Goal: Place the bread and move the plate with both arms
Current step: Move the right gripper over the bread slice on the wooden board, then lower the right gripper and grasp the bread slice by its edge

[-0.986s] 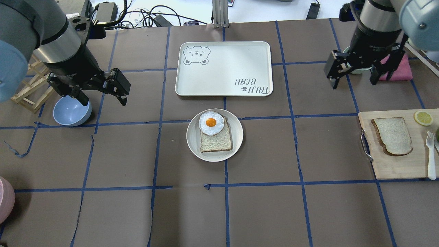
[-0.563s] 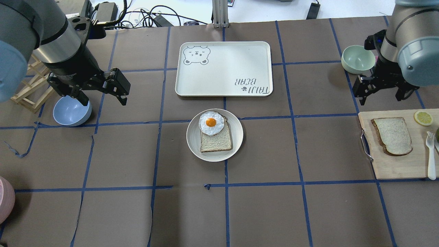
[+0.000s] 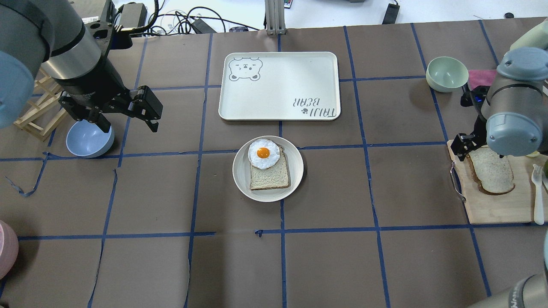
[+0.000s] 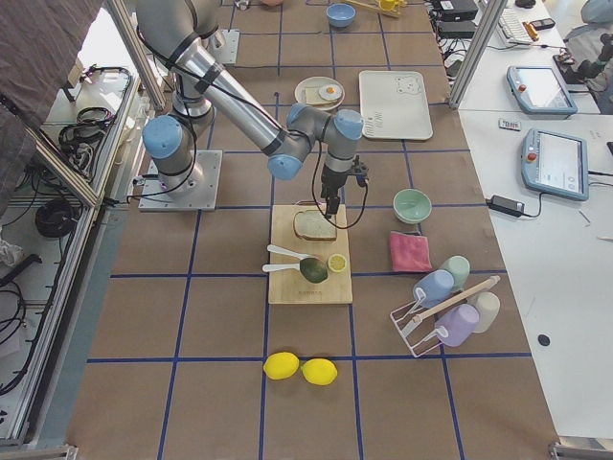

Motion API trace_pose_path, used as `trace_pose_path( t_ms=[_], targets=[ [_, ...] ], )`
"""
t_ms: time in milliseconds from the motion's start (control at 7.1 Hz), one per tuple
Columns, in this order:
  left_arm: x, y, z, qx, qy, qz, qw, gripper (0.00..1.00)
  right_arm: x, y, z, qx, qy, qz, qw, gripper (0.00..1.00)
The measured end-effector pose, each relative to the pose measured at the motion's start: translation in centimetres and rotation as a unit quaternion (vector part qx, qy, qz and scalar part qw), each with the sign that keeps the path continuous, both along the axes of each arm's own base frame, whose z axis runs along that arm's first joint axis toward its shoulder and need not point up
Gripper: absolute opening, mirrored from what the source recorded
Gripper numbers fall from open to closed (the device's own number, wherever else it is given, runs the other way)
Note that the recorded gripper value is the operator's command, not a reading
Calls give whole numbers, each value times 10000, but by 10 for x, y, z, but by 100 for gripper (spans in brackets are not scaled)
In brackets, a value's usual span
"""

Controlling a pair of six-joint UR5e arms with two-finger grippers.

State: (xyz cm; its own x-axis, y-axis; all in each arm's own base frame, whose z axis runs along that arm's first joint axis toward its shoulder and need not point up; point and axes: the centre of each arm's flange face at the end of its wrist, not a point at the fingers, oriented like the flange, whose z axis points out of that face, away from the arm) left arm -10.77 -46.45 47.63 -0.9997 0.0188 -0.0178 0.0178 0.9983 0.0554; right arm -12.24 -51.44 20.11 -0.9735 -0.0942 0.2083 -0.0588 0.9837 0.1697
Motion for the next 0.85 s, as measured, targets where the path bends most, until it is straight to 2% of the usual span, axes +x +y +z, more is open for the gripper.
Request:
trace_pose_path(
  t_ms=[141,423,563,845],
  targets=[
    [0,0,0,1,2,0,10000,100,-4,0,-11,80,25,32,10000,94],
    [0,0,0,3,-1,0,10000,100,-6,4,-20,200,70,105,9997,80],
    [0,0,0,3,-1,0,10000,100,-7,5,-21,226,78,127,9996,61],
    [0,0,0,2,-1,0,10000,100,-10,7,-21,289,143,130,9994,29]
  ],
)
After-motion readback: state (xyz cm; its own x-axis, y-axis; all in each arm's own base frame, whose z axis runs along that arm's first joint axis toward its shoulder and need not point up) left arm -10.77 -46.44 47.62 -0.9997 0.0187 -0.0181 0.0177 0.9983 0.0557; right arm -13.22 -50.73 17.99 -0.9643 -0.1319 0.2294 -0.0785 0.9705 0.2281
